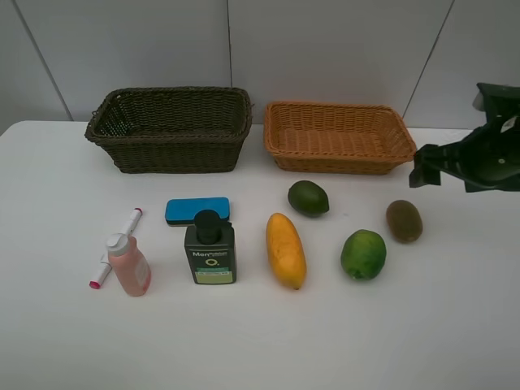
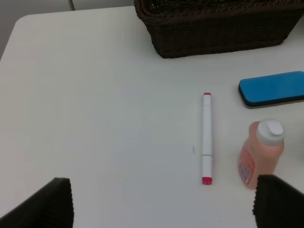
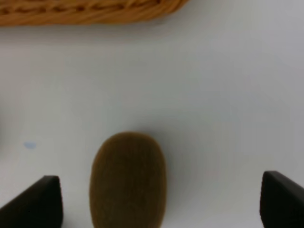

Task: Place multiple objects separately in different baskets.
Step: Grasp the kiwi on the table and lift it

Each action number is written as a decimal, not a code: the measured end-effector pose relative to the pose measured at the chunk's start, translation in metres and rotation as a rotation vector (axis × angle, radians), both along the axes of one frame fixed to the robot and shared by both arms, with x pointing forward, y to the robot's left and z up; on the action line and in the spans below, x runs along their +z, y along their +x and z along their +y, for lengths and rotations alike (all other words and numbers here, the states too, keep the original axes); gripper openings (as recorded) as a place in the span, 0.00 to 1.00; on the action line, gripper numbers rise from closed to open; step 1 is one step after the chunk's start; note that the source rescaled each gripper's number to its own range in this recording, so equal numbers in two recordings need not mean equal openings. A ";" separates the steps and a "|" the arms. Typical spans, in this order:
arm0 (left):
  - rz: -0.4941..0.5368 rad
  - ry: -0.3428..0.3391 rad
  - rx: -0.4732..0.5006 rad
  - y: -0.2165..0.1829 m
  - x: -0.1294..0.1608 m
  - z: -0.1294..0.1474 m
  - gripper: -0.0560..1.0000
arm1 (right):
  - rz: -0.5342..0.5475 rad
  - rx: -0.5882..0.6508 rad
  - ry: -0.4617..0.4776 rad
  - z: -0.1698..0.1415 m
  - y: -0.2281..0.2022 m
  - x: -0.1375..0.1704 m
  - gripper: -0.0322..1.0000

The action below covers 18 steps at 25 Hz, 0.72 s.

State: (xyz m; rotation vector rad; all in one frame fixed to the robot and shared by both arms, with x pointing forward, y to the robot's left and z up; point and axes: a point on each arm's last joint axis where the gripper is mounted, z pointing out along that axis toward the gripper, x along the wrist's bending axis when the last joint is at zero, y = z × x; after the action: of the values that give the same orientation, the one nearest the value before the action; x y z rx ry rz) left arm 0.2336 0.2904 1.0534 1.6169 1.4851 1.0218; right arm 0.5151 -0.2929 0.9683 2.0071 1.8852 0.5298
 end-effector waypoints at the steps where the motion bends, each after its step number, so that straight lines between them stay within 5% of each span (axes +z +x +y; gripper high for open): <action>1: 0.000 0.000 0.000 0.000 0.000 0.000 1.00 | 0.021 -0.004 0.005 0.000 0.002 -0.007 1.00; 8: 0.000 0.000 0.000 0.000 0.000 0.000 1.00 | 0.093 -0.015 0.015 0.001 0.013 -0.041 1.00; 18: 0.000 0.000 0.000 0.000 0.000 0.000 1.00 | 0.093 -0.029 0.028 0.002 0.015 -0.047 1.00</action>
State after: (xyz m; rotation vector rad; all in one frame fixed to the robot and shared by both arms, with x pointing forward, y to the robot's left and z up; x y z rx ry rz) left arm 0.2336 0.2904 1.0534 1.6169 1.4851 1.0218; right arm 0.5305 -0.2913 0.9215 2.1077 1.9096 0.4653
